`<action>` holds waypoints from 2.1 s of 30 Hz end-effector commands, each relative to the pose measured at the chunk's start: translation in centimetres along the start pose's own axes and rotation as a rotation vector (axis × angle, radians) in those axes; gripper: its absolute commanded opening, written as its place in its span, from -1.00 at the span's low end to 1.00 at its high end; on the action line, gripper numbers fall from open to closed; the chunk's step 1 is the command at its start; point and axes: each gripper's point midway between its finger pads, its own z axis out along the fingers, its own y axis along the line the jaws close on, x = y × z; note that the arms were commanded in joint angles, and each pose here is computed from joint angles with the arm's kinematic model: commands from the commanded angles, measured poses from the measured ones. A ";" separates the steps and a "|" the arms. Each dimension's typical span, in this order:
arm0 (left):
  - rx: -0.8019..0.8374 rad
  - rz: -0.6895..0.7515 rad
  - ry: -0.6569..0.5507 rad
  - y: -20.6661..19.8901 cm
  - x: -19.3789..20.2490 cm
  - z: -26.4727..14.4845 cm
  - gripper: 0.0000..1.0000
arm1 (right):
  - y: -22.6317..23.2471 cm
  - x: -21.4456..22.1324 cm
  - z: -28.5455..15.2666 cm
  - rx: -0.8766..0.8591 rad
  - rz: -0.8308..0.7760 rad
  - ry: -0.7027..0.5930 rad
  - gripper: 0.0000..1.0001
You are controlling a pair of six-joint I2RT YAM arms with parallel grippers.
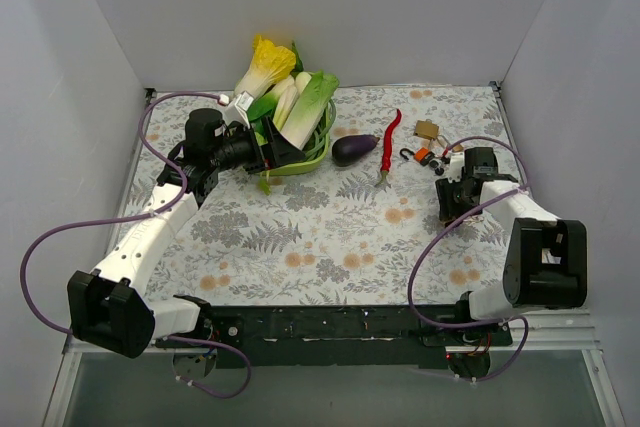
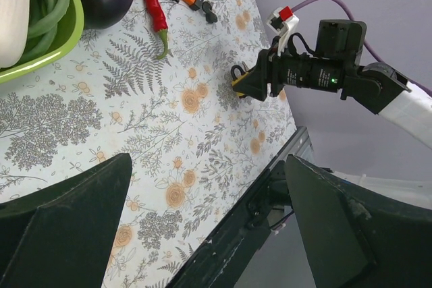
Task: Lock with the key
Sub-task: Place the lock at the center of the board, then pick up the lock from the center of the board.
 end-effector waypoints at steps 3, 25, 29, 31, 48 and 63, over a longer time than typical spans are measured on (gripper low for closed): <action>0.023 0.027 -0.013 -0.6 -0.3 -0.6 0.96 | -0.5 -0.8 1.2 -0.005 0.007 -0.040 -0.95; 0.019 0.077 -0.007 -0.8 -0.8 -0.7 0.96 | 0.1 -6.1 -3.3 -0.075 -0.047 -0.139 0.75; 0.055 0.125 0.034 -1.2 -0.8 -0.4 0.96 | 0.5 -11.9 -4.7 -0.168 -0.203 -0.219 0.79; 0.093 0.155 0.072 -1.4 -0.5 -0.2 0.96 | 0.1 -16.1 -6.3 -0.176 -0.267 -0.286 0.80; 0.145 0.182 0.134 -0.9 -0.1 0.6 0.96 | 0.7 -21.9 3.5 -0.176 -0.428 -0.173 0.83; 0.151 0.175 0.133 -0.6 -0.1 0.8 0.96 | 0.0 -19.1 8.4 -0.149 -0.489 -0.083 0.77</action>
